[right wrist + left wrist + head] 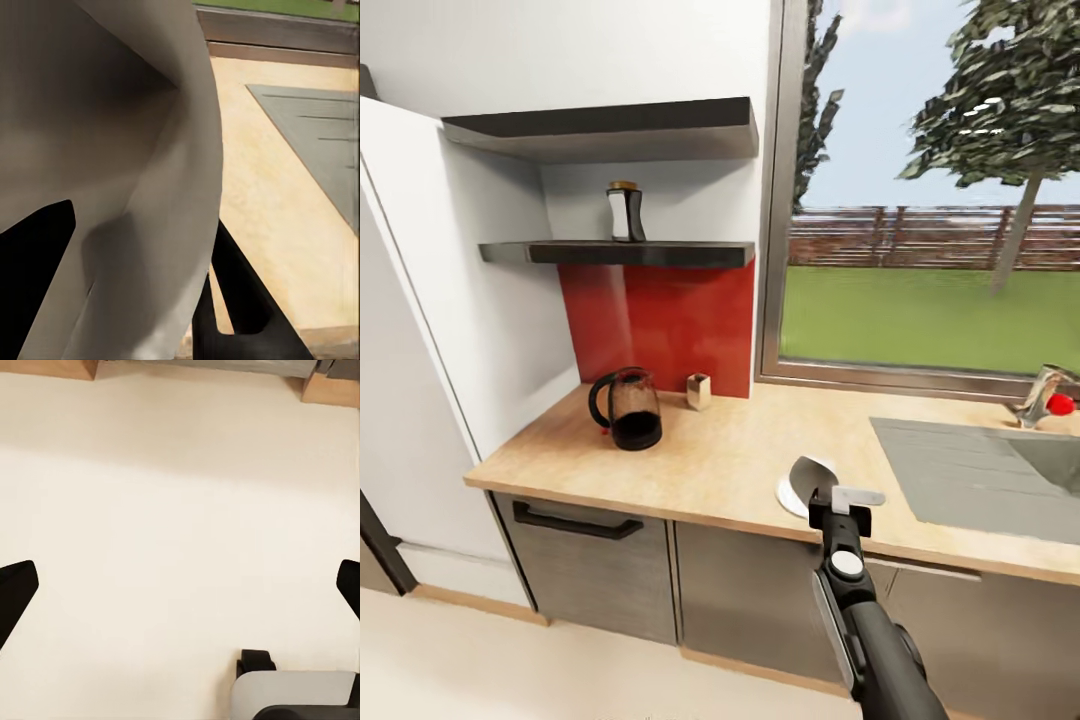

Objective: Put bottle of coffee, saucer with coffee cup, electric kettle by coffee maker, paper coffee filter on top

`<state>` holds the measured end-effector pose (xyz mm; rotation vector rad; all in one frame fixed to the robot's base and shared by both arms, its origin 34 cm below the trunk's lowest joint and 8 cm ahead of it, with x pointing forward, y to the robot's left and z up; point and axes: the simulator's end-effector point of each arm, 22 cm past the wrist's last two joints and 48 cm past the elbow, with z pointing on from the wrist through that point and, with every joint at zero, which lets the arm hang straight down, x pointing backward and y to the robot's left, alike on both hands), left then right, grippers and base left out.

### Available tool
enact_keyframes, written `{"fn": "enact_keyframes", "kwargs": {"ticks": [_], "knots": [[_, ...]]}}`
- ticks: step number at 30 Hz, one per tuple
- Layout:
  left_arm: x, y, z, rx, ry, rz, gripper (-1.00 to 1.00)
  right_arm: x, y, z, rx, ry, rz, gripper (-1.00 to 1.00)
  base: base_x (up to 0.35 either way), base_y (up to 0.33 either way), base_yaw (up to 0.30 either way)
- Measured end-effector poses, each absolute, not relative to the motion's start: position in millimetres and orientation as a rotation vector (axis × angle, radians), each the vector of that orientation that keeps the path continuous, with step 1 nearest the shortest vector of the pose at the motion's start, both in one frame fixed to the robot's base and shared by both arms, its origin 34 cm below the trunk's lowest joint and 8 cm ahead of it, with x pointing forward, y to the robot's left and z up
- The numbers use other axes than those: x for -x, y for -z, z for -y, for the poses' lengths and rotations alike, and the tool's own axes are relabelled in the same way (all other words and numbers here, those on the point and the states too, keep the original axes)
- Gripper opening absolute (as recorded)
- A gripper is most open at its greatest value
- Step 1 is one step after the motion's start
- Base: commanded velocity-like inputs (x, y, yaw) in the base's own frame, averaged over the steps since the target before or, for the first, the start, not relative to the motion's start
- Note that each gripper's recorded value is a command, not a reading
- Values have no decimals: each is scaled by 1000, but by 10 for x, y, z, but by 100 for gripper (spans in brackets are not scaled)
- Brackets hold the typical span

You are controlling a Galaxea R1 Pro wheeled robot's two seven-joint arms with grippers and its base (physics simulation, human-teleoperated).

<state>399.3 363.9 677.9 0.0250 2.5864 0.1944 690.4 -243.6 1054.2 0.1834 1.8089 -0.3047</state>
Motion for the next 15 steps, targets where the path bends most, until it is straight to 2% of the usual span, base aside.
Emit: {"fn": "enact_keyframes", "kwargs": {"ticks": [9, 15], "knots": [[-3980, -6777, -3638, -27, -195, -2588, 100, -6800, -10382, 2851, -284, 353, -1837, -100, -32, 31, -300], [-3980, -6777, -3638, -27, -195, -2588, 100, -6351, -9924, 3903, -579, 471, -1896, -100, 0, 0, -300]]}}
